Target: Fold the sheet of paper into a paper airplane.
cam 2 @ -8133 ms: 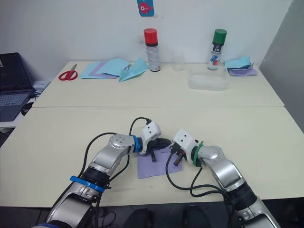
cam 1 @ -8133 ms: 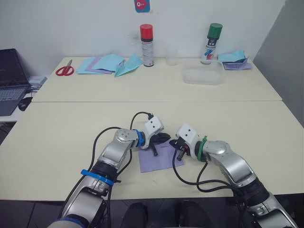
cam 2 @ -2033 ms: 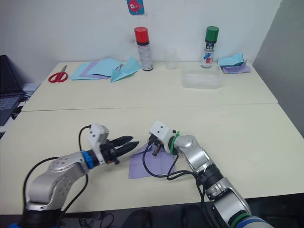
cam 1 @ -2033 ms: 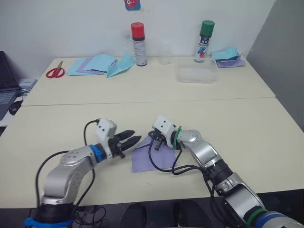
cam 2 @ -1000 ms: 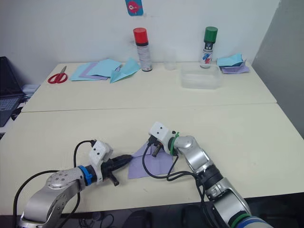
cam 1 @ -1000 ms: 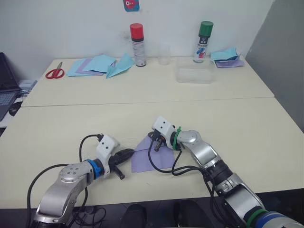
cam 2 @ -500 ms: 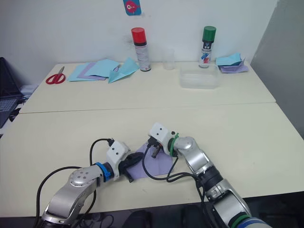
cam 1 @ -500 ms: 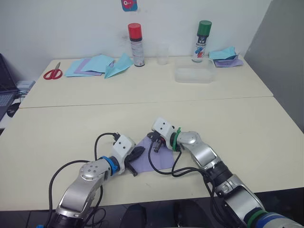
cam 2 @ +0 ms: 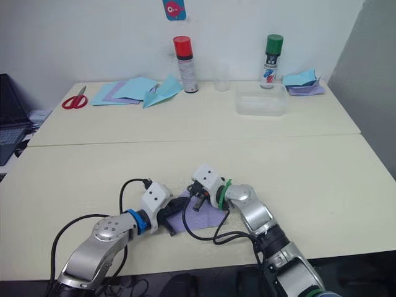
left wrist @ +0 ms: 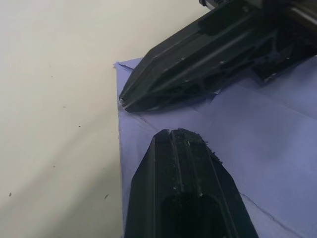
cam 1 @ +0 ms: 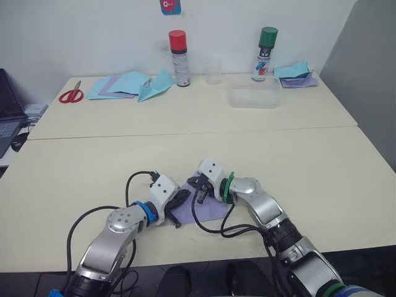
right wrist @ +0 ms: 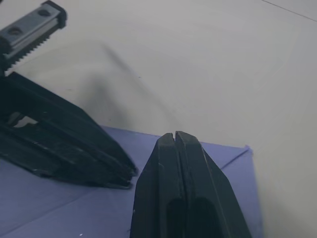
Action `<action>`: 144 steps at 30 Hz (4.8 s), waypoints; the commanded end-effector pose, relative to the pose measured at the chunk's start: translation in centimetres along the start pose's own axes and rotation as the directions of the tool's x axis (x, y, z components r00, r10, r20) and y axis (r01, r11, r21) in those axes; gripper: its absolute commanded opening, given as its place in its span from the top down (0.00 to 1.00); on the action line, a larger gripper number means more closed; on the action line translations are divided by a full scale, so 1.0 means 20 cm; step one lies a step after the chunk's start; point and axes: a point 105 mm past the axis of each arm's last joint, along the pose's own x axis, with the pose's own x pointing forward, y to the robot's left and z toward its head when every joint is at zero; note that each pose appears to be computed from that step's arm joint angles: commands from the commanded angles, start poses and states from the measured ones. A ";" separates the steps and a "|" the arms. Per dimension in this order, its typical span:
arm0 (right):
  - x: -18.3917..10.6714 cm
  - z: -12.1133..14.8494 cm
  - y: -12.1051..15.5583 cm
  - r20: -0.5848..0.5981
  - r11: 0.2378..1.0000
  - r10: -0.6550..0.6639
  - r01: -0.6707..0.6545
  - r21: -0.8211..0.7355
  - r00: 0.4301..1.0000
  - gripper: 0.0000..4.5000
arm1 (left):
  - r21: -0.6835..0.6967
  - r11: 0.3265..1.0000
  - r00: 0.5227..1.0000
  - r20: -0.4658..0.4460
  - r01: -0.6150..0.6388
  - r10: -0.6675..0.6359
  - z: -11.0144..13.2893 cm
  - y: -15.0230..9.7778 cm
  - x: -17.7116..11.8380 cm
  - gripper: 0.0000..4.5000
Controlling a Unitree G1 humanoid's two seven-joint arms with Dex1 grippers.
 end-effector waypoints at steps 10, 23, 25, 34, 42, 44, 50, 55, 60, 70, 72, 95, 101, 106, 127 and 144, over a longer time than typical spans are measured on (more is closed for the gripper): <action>-0.03 -0.06 -0.12 -0.078 0.992 -0.128 0.128 -0.005 0.989 1.00 | -0.038 0.999 0.996 -0.087 -0.016 0.012 -0.11 0.01 0.00 1.00; -0.07 0.09 -0.21 0.061 0.970 -0.223 0.215 0.115 0.973 1.00 | -0.037 0.999 0.998 -0.065 -0.021 0.019 -0.09 0.05 0.01 1.00; -0.11 0.22 -0.21 0.150 0.978 -0.194 0.179 0.107 0.969 1.00 | -0.042 0.999 0.999 -0.045 -0.024 0.023 -0.07 0.06 0.02 1.00; -0.34 0.29 -0.16 0.162 0.997 0.037 -0.025 -0.072 0.986 1.00 | -0.048 0.999 1.000 0.017 0.010 -0.009 -0.02 0.05 0.16 1.00; -0.42 0.22 -0.33 0.104 0.995 -0.069 0.076 -0.063 0.992 1.00 | -0.027 0.998 0.987 0.154 0.052 -0.048 0.19 0.04 0.19 1.00; -0.43 0.21 -0.35 0.097 0.994 -0.081 0.088 -0.068 0.992 1.00 | -0.034 0.997 0.989 0.138 0.067 -0.062 0.18 0.05 0.20 1.00; -0.44 0.18 -0.39 0.081 0.989 -0.121 0.127 -0.076 0.989 1.00 | -0.052 0.995 0.990 0.112 0.089 -0.083 0.15 0.07 0.23 1.00; -0.41 0.18 -0.35 0.092 0.991 -0.106 0.112 -0.069 0.990 1.00 | -0.055 0.996 0.994 0.090 0.069 -0.064 0.12 0.10 0.19 1.00; -0.36 0.15 -0.28 0.066 0.991 -0.081 0.088 -0.102 0.994 1.00 | -0.114 0.991 0.991 0.120 0.064 -0.050 0.14 0.12 0.15 1.00; -0.15 0.13 -0.09 -0.001 0.980 -0.039 0.038 -0.194 0.999 1.00 | -0.206 0.964 0.985 0.073 0.167 -0.155 0.01 0.25 -0.05 1.00; -0.11 0.10 -0.08 -0.041 0.974 -0.039 0.029 -0.226 0.998 1.00 | -0.208 0.965 0.987 0.065 0.159 -0.149 -0.01 0.28 -0.05 1.00; -0.38 0.28 -0.11 0.177 0.989 -0.006 0.032 -0.142 0.984 1.00 | 0.077 0.984 0.973 0.160 0.159 -0.169 0.31 0.37 -0.11 1.00; -0.55 0.23 -0.08 0.083 0.985 0.060 -0.046 -0.167 0.995 0.80 | 0.144 0.971 0.966 0.146 0.192 -0.213 0.36 0.37 -0.20 0.78; -0.65 0.12 -0.13 0.002 0.989 0.015 -0.014 -0.148 1.000 0.40 | 0.105 0.972 0.968 0.116 0.211 -0.223 0.31 0.40 -0.24 0.44; -0.62 -0.04 -0.18 -0.137 0.991 -0.083 0.068 -0.112 0.987 0.16 | 0.159 0.926 0.940 -0.056 0.342 -0.338 0.13 0.18 -0.03 1.00; -0.61 -0.06 -0.01 -0.199 0.857 0.114 0.005 0.515 0.973 0.16 | 0.177 0.914 0.929 -0.135 0.366 -0.346 -0.02 0.13 0.04 1.00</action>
